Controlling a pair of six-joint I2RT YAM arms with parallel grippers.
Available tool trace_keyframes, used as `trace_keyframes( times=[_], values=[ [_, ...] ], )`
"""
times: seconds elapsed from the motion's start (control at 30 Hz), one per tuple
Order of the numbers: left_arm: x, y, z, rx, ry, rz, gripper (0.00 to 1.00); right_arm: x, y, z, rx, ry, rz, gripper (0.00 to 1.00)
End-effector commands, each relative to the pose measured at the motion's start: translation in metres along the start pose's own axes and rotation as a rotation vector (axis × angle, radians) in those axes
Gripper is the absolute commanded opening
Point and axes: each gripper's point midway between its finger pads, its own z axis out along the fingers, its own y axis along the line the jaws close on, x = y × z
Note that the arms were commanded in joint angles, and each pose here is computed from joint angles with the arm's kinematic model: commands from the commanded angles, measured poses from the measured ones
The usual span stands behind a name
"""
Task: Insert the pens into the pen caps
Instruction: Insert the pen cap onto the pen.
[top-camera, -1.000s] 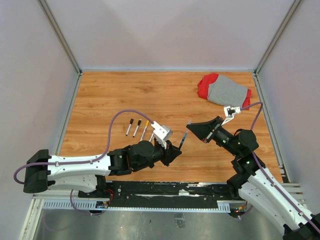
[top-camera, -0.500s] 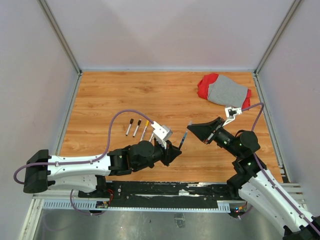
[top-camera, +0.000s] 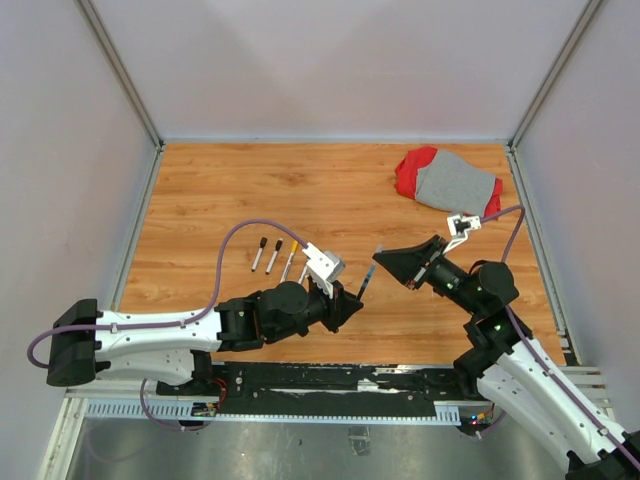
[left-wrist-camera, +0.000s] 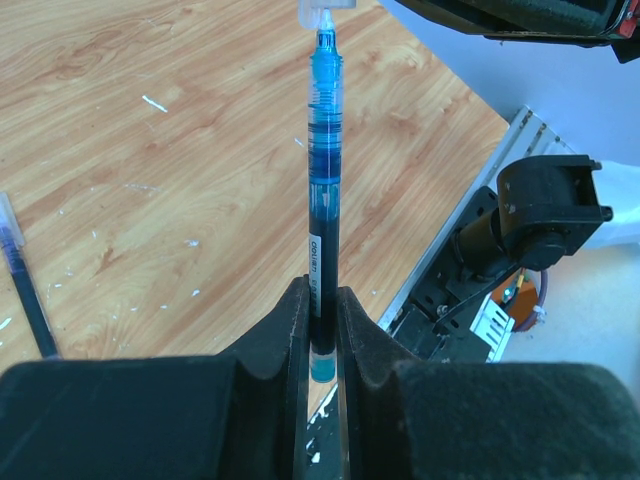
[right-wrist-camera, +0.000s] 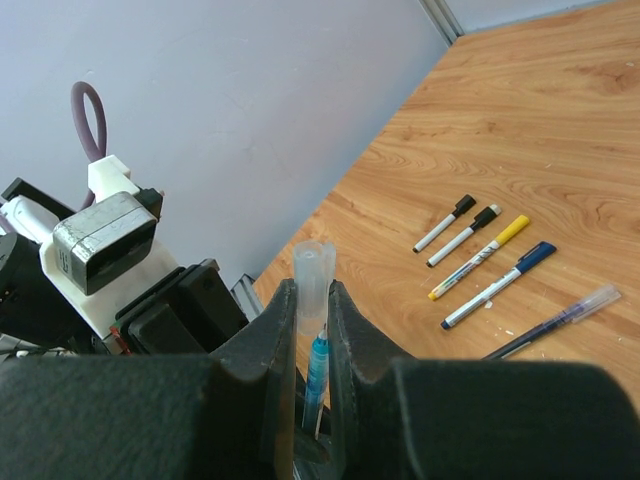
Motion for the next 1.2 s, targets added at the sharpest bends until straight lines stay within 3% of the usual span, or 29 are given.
trace_keyframes(
  times=[0.0,1.17],
  values=[
    [-0.019,-0.008,-0.001,0.012,-0.057,-0.002,0.01,0.005,-0.003,-0.003,-0.006,0.009,-0.001,0.01],
    [-0.018,-0.008,-0.002,0.015,-0.055,-0.001,0.01,-0.006,-0.02,-0.004,0.087,-0.09,0.083,0.01]
  ],
)
